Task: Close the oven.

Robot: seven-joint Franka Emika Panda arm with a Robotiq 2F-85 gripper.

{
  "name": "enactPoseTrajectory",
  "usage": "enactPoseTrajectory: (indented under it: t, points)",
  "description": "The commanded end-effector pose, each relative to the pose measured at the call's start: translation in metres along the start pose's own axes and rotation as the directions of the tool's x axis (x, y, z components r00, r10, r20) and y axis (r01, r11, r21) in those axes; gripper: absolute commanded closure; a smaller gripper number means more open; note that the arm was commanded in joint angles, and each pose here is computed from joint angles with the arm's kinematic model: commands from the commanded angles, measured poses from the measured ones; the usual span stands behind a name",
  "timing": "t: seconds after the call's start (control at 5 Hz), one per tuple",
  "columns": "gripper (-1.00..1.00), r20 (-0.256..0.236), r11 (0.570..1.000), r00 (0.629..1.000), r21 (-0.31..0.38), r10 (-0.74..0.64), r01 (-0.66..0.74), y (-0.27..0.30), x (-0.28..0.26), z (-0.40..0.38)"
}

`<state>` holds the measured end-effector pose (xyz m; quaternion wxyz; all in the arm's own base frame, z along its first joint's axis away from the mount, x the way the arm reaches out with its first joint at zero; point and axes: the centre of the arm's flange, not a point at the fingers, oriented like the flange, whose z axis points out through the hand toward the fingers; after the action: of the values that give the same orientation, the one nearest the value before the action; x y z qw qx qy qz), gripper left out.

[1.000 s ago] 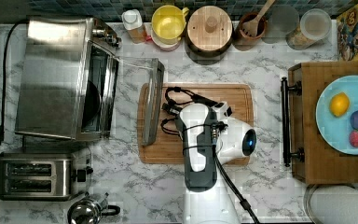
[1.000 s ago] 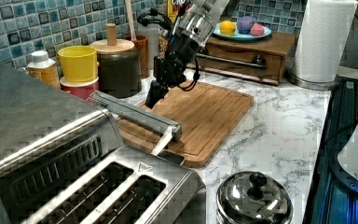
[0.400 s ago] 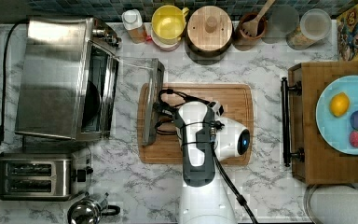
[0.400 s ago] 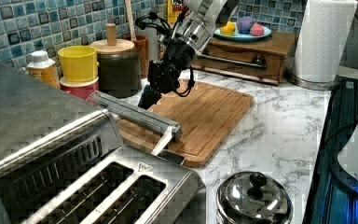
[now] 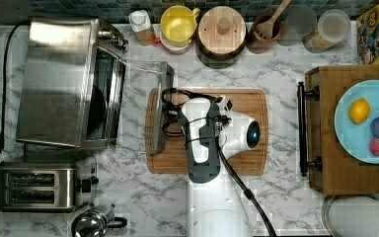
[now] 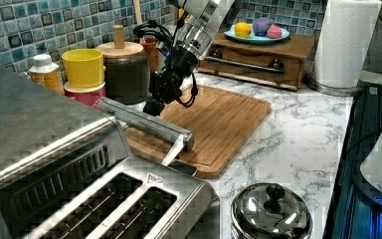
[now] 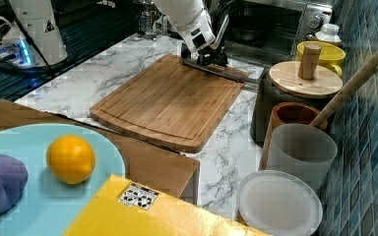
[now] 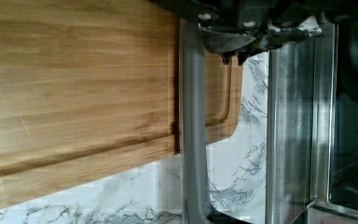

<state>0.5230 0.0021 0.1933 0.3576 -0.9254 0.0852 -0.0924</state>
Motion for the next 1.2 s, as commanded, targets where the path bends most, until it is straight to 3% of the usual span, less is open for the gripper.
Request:
enactPoseTrajectory:
  t: [0.2, 0.6, 0.8, 1.2]
  points:
    - [1.0, -0.052, 0.988, 0.991, 0.09, -0.121, 0.126, -0.097, 0.039, -0.015]
    - [1.0, 0.002, 0.956, 0.965, 0.14, -0.261, 0.258, -0.19, 0.02, 0.004]
    - [1.0, 0.025, 0.937, 0.943, 0.125, -0.331, 0.325, -0.235, 0.01, 0.013]
    - [1.0, -0.019, 0.91, 0.919, 0.133, -0.394, 0.393, -0.276, 0.003, 0.001]
